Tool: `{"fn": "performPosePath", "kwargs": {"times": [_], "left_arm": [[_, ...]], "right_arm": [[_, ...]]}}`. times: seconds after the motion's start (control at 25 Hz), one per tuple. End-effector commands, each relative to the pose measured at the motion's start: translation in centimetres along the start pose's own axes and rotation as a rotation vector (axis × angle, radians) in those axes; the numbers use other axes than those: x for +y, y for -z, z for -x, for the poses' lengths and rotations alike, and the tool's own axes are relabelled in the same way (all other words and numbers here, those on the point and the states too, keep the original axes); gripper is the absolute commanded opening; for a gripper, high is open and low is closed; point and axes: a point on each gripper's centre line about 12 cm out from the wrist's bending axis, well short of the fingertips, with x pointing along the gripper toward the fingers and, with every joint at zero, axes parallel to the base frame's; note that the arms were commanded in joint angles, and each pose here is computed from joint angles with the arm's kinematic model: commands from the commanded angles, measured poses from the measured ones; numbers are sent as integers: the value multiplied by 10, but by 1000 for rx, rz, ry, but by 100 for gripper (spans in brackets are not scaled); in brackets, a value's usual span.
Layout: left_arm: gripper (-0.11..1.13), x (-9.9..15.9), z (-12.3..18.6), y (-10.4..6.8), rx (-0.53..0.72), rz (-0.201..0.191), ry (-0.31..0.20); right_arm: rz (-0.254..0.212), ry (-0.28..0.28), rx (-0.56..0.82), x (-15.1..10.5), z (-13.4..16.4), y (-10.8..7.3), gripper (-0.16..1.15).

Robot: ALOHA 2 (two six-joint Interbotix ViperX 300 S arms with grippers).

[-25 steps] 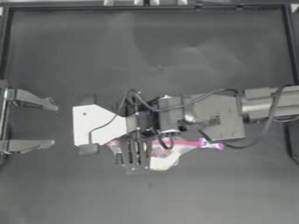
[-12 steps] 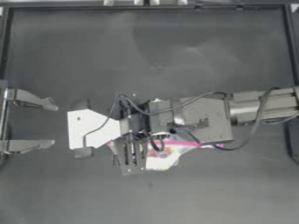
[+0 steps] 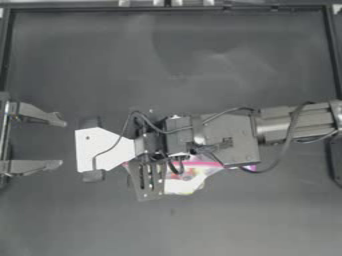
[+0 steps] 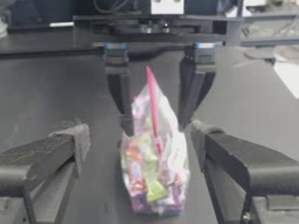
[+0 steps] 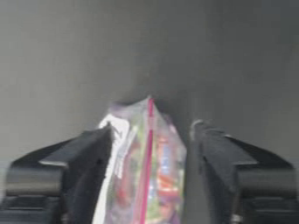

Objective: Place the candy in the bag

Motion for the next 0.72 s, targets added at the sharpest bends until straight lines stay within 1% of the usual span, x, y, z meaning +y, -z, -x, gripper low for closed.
{"fn": "performPosePath", "kwargs": {"times": [0.04,0.72], "left_arm": [[99,0,-2,-4,-8,2,0],[99,0,-2,-4,-8,2,-2]], "right_arm": [[1,3,-53,-2,17,-11,82],[7,-3,-34,3,8,-11,80]]}}
